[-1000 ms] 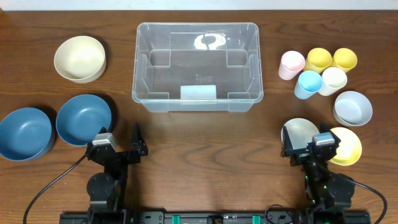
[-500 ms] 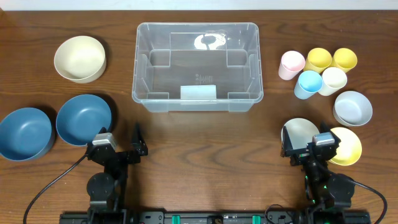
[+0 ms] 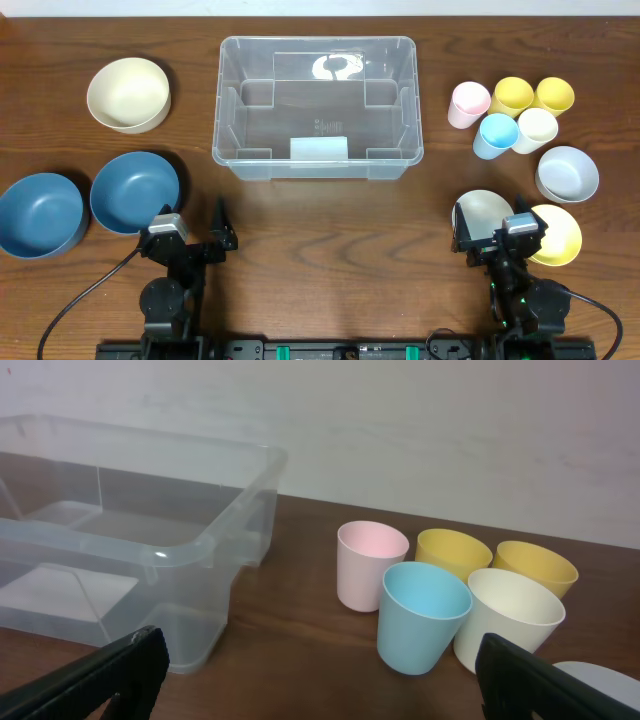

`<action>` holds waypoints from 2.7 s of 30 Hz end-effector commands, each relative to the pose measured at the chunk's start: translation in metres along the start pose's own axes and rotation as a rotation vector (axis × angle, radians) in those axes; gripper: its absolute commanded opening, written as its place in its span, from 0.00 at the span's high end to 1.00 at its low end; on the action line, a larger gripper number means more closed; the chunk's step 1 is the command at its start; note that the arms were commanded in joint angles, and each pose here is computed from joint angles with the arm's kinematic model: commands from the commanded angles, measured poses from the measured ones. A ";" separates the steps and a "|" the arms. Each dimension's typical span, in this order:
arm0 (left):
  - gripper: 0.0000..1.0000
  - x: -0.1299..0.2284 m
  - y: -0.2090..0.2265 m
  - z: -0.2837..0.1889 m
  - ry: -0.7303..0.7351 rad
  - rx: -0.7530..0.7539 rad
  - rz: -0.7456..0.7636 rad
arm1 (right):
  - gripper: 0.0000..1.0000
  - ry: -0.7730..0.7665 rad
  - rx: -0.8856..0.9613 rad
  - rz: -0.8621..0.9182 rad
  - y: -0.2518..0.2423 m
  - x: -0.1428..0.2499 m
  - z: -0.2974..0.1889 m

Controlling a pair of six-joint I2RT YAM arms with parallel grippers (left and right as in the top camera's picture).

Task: Pack container
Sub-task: 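Move the right gripper toward the white bowl on the right, then grasp the rim of the white bowl with the right gripper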

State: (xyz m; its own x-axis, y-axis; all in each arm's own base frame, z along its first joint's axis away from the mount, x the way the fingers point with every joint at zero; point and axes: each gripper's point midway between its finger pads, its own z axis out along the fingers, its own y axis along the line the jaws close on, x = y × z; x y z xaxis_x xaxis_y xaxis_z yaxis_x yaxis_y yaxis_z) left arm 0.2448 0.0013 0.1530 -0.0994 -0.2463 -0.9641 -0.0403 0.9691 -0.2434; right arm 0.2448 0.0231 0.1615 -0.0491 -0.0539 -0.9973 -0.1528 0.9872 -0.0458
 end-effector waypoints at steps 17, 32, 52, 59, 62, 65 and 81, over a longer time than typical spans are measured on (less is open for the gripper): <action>0.02 0.015 0.007 0.001 0.045 -0.026 -0.001 | 0.01 0.001 0.013 -0.011 -0.003 0.001 0.000; 0.02 0.015 0.007 0.001 0.045 -0.026 -0.001 | 0.01 -0.188 -0.080 0.157 0.010 -0.091 -0.017; 0.02 0.015 0.007 0.001 0.045 -0.026 -0.001 | 0.01 0.799 -0.425 0.524 0.065 -0.061 0.026; 0.02 0.015 0.007 0.001 0.045 -0.026 -0.001 | 0.14 1.242 0.225 0.647 0.001 0.040 -0.002; 0.02 0.015 0.007 0.001 0.045 -0.026 -0.001 | 0.14 1.304 0.464 0.678 -0.021 0.058 -0.014; 0.02 0.015 0.007 0.001 0.045 -0.026 -0.001 | 0.14 1.319 0.580 0.701 -0.030 0.066 -0.019; 0.02 0.015 0.007 0.001 0.045 -0.026 -0.001 | 0.24 1.277 1.026 0.812 -0.052 0.122 -0.062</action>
State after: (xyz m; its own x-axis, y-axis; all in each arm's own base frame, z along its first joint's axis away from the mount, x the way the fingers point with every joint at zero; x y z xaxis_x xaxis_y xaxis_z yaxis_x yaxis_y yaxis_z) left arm 0.2447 0.0013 0.1531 -0.0991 -0.2467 -0.9640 -0.0403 0.9690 -0.2438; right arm 0.1961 -0.0382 0.0578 -0.5612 0.8155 -0.1417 0.8277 0.5520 -0.1011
